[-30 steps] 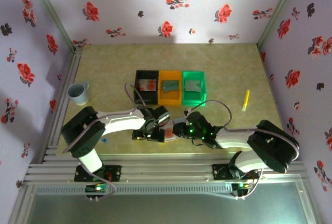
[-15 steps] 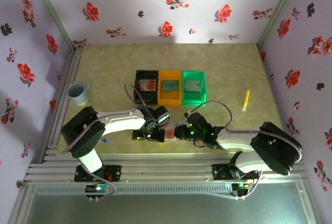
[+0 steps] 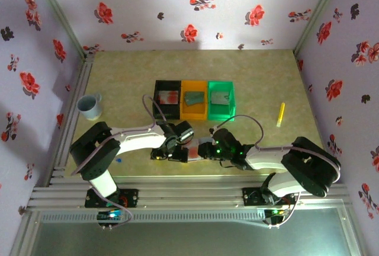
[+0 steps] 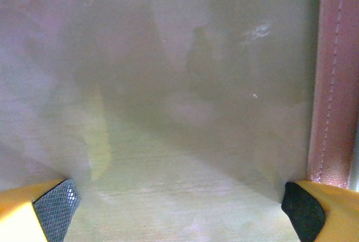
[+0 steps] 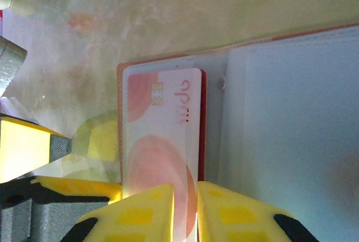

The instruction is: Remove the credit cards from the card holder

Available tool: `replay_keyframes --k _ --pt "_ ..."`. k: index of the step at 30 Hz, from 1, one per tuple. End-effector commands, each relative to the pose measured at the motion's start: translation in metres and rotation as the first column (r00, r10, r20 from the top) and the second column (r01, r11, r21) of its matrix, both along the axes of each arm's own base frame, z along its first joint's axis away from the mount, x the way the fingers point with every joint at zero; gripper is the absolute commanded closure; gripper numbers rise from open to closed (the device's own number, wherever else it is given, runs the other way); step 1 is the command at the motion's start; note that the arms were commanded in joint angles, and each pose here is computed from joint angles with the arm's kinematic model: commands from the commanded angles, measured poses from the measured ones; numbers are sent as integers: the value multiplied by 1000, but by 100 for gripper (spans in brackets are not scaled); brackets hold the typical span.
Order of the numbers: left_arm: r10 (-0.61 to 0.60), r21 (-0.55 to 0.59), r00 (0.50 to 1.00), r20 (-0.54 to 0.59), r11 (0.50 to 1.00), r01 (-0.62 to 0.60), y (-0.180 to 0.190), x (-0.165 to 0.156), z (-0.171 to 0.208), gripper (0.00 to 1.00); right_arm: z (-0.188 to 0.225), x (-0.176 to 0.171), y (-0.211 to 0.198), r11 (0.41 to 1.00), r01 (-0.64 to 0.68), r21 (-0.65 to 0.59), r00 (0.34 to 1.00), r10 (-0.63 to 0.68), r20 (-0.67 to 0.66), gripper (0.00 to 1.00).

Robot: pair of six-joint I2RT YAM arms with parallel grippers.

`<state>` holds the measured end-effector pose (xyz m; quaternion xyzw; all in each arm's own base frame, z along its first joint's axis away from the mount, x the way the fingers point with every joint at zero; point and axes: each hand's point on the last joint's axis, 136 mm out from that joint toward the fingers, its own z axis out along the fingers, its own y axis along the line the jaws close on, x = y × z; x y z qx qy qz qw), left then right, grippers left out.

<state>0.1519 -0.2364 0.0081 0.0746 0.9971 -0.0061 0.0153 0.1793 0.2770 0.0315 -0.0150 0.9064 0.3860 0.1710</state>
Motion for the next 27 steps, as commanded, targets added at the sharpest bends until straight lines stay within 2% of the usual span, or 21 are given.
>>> replay_keyframes --k 1,13,27 --pt "-13 -18 995 -100 1000 12 -7 -24 -44 0 14 -8 16 993 -77 86 997 76 18 84" --pt "-14 -15 995 -101 1000 12 -8 -24 -45 0 21 -12 21 986 -112 122 994 110 29 90" --pt "-13 -15 995 -103 1000 12 -7 -24 -45 0 21 -12 18 988 -109 110 994 105 36 100"
